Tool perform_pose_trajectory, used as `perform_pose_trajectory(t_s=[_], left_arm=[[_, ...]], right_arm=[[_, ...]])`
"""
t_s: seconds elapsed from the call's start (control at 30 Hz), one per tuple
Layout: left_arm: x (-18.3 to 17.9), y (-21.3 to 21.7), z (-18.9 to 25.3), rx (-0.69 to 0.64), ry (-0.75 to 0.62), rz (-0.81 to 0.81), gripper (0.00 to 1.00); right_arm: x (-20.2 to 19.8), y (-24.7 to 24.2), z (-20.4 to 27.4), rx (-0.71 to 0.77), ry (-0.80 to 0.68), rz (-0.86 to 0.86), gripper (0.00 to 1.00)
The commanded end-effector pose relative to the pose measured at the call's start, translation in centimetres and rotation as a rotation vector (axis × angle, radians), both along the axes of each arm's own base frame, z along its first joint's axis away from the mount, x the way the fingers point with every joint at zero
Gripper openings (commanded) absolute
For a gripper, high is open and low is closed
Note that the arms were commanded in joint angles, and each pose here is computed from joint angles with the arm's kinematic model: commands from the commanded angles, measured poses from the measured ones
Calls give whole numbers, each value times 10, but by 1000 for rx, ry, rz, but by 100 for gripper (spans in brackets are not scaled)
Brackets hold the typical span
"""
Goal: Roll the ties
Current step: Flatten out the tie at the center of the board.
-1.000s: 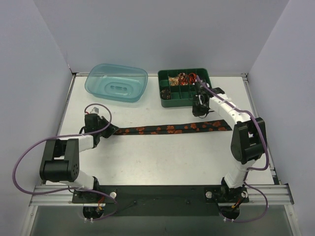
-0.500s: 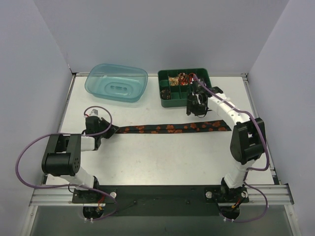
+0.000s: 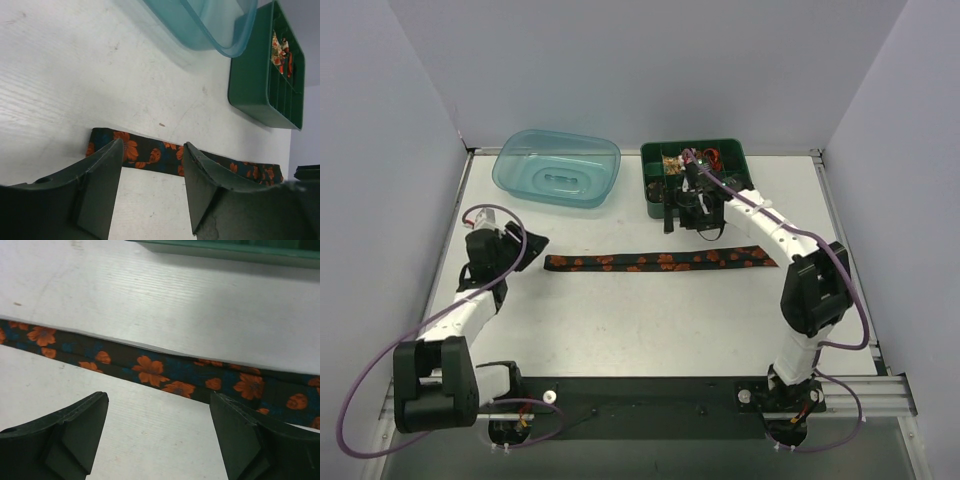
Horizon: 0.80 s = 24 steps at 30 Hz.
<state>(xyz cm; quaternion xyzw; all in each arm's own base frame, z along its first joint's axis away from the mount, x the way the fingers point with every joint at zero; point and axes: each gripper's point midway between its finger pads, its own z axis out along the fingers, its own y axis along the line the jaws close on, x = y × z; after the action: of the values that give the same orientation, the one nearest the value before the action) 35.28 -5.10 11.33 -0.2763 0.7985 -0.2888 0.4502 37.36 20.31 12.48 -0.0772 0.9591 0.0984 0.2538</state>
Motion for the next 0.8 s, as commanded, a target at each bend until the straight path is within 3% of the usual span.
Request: perform_pose_trajectory(t_s=[0.0, 0.2, 0.33, 0.57, 0.77], left_arm=[[-12, 25, -3, 88, 71, 50, 62], [-20, 34, -36, 69, 168, 51, 67], [-14, 31, -49, 43, 154, 30, 67], [-4, 22, -59, 6, 147, -17, 62], [4, 18, -69, -14, 157, -46, 55]], right_arm=[[-4, 49, 3, 68, 14, 97, 87], [-15, 122, 7, 175, 44, 231, 95], [-21, 162, 7, 245, 80, 283, 96], [-26, 215, 9, 359, 116, 343, 93], [-24, 233, 7, 419, 129, 360, 86]])
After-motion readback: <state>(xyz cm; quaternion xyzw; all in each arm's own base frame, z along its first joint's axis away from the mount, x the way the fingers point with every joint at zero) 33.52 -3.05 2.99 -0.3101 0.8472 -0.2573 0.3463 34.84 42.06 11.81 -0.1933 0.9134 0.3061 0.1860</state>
